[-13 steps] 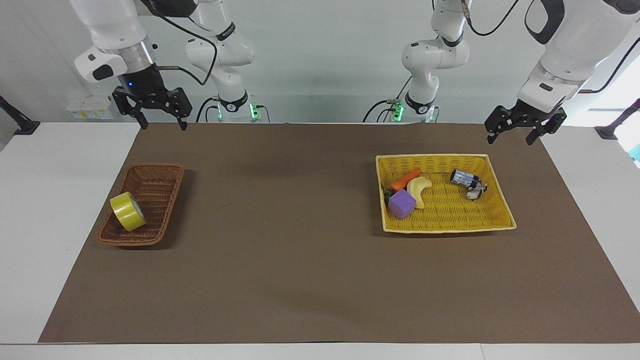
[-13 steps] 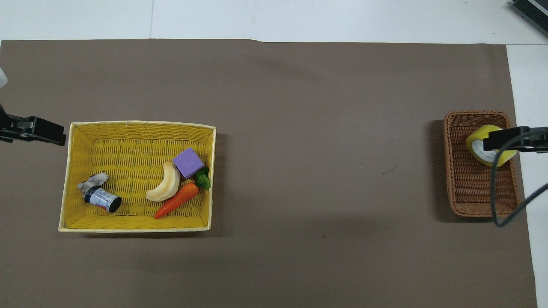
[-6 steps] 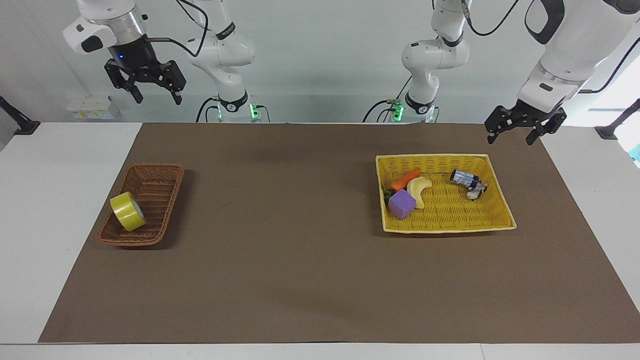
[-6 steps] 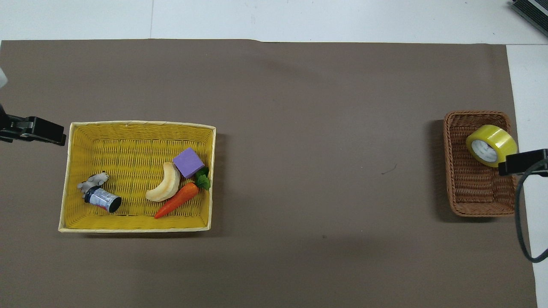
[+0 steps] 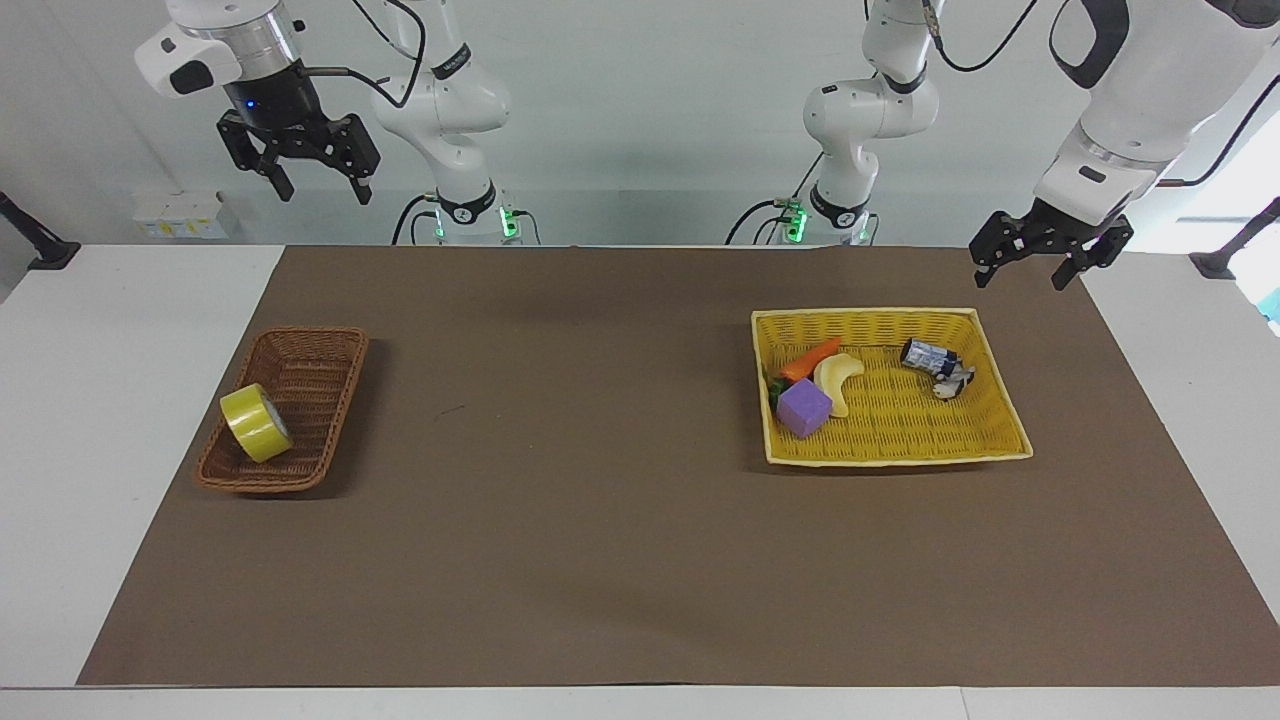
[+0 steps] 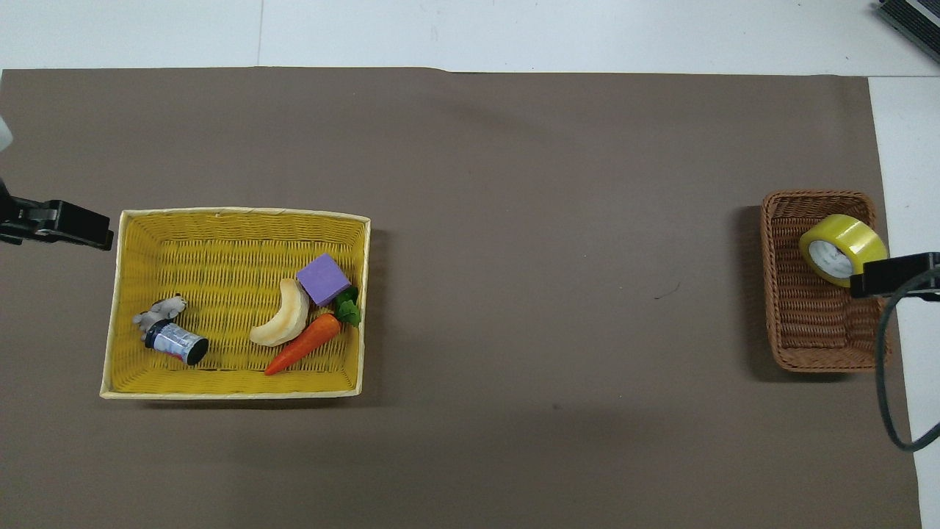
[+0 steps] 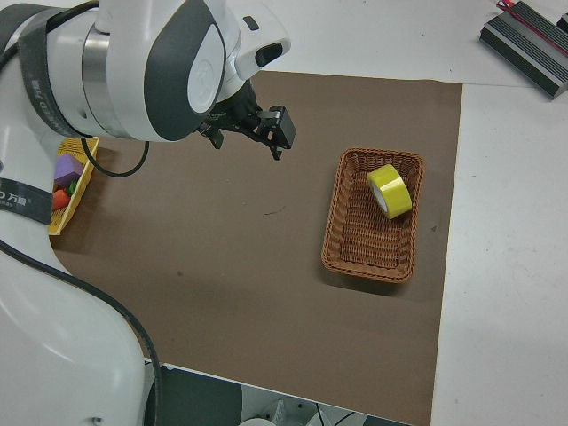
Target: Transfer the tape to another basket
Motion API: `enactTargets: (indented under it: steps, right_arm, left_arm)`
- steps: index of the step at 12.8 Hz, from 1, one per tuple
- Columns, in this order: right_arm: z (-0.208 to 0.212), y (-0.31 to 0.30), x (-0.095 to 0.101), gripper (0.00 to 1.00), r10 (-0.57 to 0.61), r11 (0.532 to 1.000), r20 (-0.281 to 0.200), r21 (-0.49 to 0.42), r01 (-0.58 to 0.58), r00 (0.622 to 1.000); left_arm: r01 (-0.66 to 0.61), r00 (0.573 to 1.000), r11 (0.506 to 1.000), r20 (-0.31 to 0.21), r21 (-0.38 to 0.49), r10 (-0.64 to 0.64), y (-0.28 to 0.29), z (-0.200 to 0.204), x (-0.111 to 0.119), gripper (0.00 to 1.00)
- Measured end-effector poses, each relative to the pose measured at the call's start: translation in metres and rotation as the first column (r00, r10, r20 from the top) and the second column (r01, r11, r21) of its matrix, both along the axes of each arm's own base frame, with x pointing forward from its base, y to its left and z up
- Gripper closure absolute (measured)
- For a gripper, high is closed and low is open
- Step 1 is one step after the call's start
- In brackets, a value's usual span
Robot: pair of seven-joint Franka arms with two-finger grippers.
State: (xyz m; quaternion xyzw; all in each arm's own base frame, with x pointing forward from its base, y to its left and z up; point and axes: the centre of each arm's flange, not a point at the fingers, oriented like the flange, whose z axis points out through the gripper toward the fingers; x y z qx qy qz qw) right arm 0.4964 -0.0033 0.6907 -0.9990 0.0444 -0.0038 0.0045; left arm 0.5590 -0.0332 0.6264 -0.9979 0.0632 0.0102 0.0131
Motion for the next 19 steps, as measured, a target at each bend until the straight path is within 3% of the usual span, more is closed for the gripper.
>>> enactTargets:
  steps: [9,19]
  right_arm:
    - [0.0,-0.008,-0.001,0.0,-0.015,1.0,-0.005,0.001,0.015,1.0]
    - [0.006,-0.005,0.014,0.0,-0.013,1.0,0.005,-0.003,0.013,1.0]
  left_arm:
    - [0.0,1.0,1.0,0.0,0.0,0.0,0.0,0.0,0.0,0.0]
    - [0.0,1.0,1.0,0.0,0.0,0.0,0.0,0.0,0.0,0.0]
